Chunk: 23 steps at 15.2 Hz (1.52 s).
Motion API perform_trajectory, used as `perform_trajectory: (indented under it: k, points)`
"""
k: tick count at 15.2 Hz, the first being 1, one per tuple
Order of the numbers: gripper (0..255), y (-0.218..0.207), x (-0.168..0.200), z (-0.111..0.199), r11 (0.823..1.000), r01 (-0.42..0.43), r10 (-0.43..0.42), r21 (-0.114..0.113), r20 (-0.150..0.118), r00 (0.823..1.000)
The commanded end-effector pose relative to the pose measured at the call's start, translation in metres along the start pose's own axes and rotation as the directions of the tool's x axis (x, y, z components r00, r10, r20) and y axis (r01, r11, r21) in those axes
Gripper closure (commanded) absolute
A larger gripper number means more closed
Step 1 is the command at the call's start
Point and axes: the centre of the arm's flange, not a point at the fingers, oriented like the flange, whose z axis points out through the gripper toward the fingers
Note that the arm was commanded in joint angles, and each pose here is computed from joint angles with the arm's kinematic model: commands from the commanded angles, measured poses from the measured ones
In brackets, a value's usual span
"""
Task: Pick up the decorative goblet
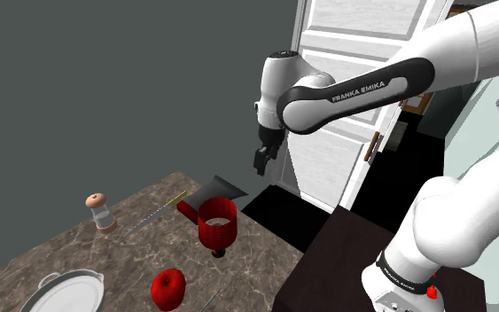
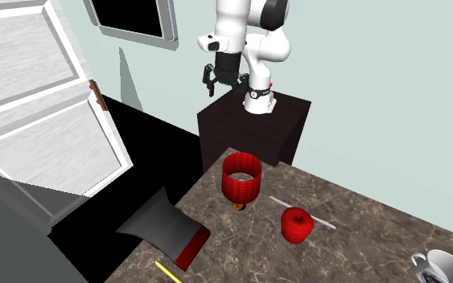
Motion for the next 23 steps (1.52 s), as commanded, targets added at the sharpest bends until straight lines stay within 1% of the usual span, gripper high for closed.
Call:
perform_trajectory:
  k: [1, 14, 21, 23]
  points:
    - [0, -0.008, 0.014, 0.019, 1.0, 0.001, -0.001, 0.006, -0.001, 1.0]
    - [0, -0.059, 0.112, 0.146, 0.999, 0.01, -0.01, 0.038, 0.006, 1.0]
    - [0, -0.062, 0.11, 0.183, 0.999, 0.01, -0.01, 0.038, 0.006, 1.0]
    - [0, -0.062, 0.11, 0.186, 0.999, 0.01, -0.01, 0.038, 0.006, 1.0]
